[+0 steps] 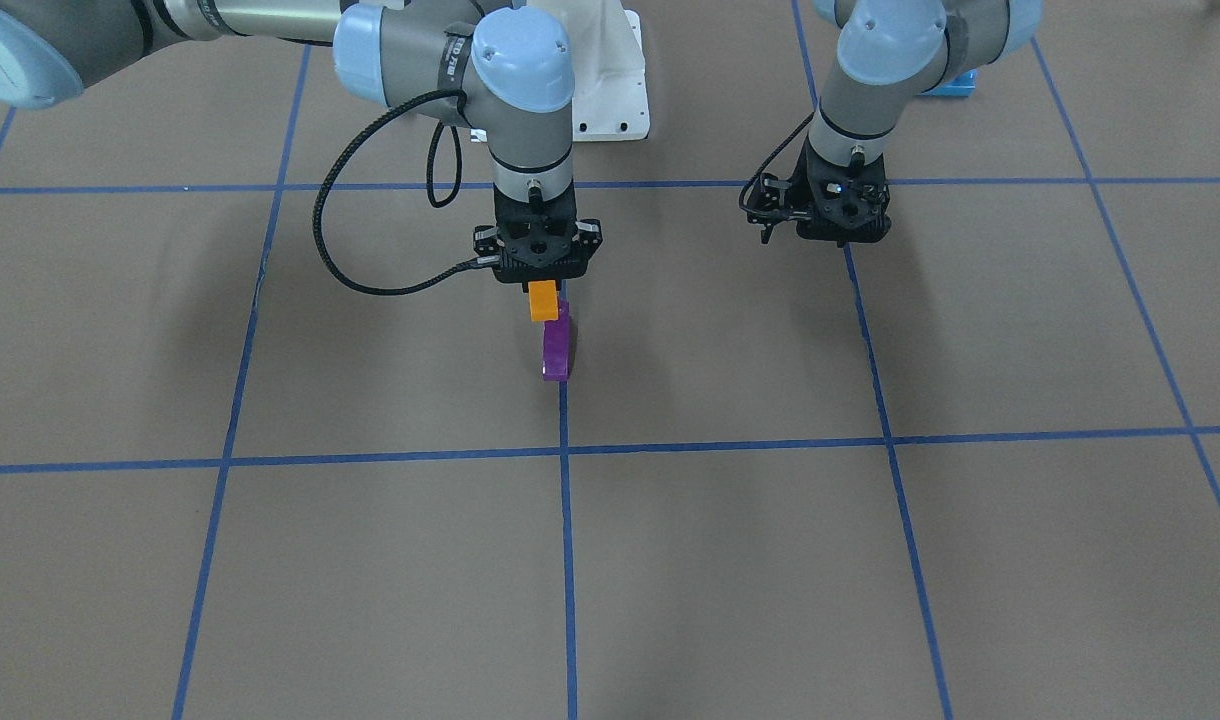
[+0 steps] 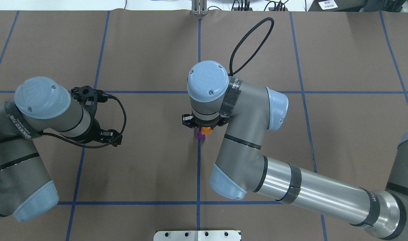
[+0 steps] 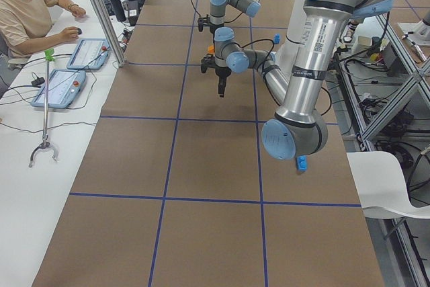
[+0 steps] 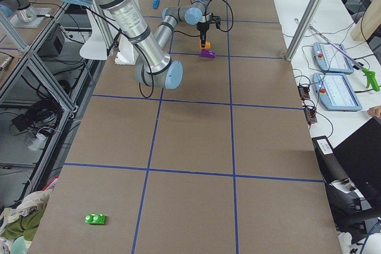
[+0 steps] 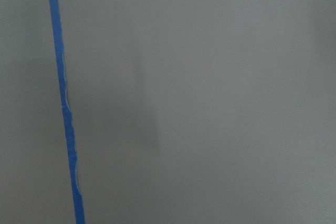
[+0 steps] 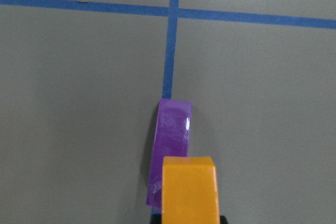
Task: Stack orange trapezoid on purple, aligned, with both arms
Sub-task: 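Lower the orange block onto the purple block with the right gripper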
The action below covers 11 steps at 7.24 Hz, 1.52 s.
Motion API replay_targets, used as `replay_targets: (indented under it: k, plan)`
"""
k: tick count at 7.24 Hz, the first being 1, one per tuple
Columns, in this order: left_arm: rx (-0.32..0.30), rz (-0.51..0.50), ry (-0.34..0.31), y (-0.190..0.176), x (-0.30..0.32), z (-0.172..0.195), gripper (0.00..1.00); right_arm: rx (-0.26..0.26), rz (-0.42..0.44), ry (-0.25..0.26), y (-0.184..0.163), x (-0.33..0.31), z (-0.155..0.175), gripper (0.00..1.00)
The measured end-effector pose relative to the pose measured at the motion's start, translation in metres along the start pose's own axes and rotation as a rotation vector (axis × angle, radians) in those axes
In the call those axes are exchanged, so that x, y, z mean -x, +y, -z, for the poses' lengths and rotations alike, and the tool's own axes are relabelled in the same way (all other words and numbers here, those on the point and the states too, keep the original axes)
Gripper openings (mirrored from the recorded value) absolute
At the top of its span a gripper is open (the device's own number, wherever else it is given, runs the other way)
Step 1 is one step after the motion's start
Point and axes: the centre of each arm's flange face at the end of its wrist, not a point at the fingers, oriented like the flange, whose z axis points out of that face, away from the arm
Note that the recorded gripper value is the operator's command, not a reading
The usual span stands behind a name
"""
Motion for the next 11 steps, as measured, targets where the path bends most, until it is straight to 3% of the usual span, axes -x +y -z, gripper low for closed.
replay_targets:
  k: [2,6,11]
  plan:
    - [0.001,0.0,0.0,0.0,-0.001,0.0,1.0,0.003,-0.004,0.004,-0.003,0.0,-0.008,0.0]
    - [-0.001,-0.001,0.003,0.0,-0.003,0.001,1.0,-0.006,-0.045,-0.083,-0.008,0.005,-0.022,0.0]
    - [-0.002,-0.001,0.007,0.0,-0.005,0.002,1.0,0.014,-0.065,-0.028,-0.007,0.002,-0.026,0.0]
